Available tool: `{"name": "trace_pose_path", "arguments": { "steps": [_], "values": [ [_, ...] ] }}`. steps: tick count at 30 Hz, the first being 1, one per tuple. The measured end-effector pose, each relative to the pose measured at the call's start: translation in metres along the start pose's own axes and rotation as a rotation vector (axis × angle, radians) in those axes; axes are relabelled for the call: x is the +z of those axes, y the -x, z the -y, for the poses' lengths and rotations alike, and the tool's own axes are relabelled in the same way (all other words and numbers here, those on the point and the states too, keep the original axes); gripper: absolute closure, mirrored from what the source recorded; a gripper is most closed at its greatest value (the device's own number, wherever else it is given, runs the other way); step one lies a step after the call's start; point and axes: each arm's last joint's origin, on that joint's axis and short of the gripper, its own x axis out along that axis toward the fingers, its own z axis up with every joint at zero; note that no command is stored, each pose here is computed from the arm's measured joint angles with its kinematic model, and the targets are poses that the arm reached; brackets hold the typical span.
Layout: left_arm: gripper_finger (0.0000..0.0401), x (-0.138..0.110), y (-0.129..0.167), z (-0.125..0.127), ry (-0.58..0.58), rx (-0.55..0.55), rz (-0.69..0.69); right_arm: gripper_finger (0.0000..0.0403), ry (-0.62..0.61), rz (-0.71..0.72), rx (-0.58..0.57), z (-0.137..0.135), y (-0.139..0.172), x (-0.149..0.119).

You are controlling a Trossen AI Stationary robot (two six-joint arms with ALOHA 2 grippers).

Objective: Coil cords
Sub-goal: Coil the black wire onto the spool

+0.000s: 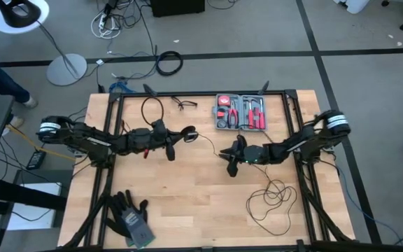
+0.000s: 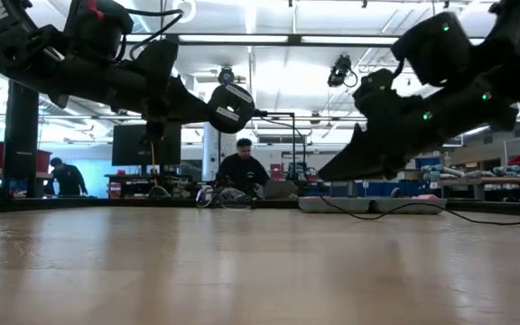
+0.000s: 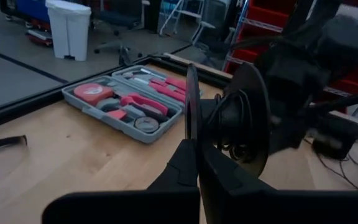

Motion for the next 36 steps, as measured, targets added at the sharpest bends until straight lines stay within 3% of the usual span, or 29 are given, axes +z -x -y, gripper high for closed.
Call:
{"name": "trace_pose_path", "arguments": {
  "steps": [12,36],
  "values": [
    [0.0401,0.0,0.0,0.001,0.012,-0.036,-0.001,0.0318,0.152,0.019,0.003,-0.009,-0.025,-0.004],
    [0.04,0.0,0.0,0.002,0.062,-0.068,-0.013,0.0319,0.158,0.023,0.006,-0.009,-0.025,-0.004]
  ]
}}
